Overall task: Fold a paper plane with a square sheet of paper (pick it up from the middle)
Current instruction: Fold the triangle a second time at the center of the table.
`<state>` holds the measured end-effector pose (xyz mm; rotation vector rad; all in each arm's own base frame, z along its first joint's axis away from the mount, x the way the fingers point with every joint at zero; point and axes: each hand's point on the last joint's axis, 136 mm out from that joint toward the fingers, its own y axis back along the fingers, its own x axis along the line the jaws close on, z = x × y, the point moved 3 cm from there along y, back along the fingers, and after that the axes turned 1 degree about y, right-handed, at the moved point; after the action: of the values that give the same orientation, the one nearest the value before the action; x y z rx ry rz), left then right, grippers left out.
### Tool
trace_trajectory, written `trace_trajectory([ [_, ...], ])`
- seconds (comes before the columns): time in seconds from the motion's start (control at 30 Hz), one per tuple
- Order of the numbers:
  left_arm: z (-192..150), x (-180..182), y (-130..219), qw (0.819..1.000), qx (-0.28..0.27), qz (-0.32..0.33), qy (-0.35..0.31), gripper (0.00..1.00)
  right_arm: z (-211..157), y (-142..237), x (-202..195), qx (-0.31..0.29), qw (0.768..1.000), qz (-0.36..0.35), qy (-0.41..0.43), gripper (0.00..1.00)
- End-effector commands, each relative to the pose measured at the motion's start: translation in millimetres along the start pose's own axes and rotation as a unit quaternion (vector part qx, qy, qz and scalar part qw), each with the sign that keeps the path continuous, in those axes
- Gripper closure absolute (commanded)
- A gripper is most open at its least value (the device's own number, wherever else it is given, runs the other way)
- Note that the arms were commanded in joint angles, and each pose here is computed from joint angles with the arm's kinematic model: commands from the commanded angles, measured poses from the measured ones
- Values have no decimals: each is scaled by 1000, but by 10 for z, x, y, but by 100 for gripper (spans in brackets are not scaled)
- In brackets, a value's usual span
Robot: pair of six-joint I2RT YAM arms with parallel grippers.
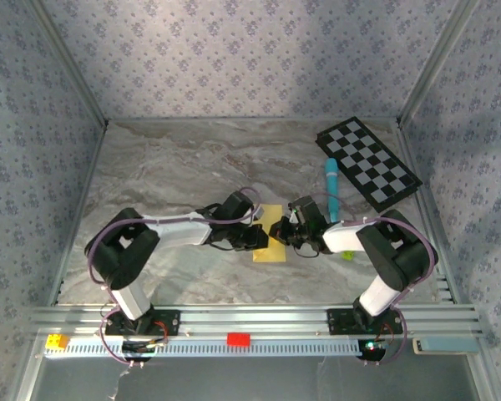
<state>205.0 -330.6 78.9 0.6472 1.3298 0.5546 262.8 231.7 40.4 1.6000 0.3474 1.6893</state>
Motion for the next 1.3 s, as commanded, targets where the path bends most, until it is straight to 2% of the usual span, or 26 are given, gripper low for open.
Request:
trace_trajectory([
  [0.0,-105,71,60,1000,5,9,7,89,-115,-1,-341,12,998,-61,-25,97],
  [0.13,-156,197,30,999,15,28,25,92,-108,3,-339,13,998,-61,-24,97],
  [0.63,-350,560,-210,995,51,61,64,96,-108,18,-326,13,998,-60,-24,97],
  [0.8,-331,543,-168,995,45,65,59,96,-4,84,-94,6,1000,-21,-12,94],
  [0.97,-314,513,-172,996,42,59,57,97,52,240,242,1,999,12,37,92],
  [1.2,-299,488,-167,996,41,54,53,97,-58,145,167,28,999,15,34,91],
  [1.27,-299,469,-159,997,39,51,52,96,-61,97,28,26,999,-13,17,93],
])
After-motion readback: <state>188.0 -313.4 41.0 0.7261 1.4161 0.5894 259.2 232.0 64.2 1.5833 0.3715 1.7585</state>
